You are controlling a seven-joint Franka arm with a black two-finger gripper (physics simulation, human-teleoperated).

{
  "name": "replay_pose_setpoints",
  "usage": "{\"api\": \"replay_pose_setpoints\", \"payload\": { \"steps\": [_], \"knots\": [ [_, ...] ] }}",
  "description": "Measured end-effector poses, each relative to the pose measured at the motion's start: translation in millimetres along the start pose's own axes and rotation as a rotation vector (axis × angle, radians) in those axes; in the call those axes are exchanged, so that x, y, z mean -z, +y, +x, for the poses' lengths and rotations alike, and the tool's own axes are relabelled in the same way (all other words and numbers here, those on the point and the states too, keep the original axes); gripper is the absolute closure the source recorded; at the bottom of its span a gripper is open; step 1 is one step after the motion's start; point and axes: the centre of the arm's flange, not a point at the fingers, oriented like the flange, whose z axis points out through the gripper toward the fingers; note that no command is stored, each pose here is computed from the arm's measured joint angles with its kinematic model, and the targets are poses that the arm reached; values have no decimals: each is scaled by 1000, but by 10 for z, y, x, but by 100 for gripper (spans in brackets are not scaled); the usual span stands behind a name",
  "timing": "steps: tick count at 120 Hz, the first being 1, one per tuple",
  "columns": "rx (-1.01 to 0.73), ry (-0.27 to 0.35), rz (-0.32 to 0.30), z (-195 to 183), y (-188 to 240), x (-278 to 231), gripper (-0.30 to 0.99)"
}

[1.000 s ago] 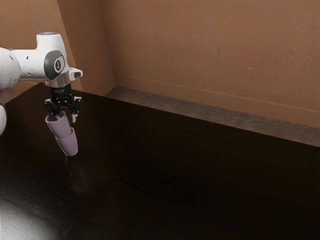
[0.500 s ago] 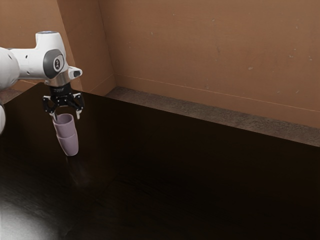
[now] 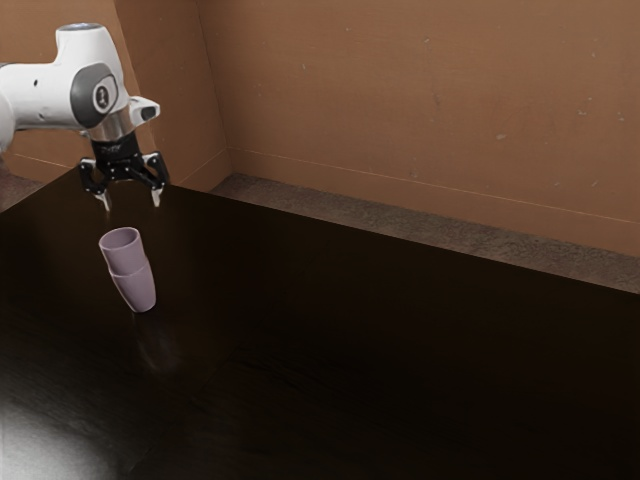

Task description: Place the left cup onto the right cup

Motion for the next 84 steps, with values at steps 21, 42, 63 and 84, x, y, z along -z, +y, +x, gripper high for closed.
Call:
{"api": "replay_pose_setpoints", "payload": {
  "steps": [21, 42, 63, 84],
  "knots": [
    [-82, 35, 1, -145, 180, 444, 1],
    [-246, 59, -5, -393, 490, 871, 1],
    [-449, 41, -13, -738, 997, 1225, 1],
    [-646, 45, -32, -1140, 1556, 1546, 1]
  ]
}}
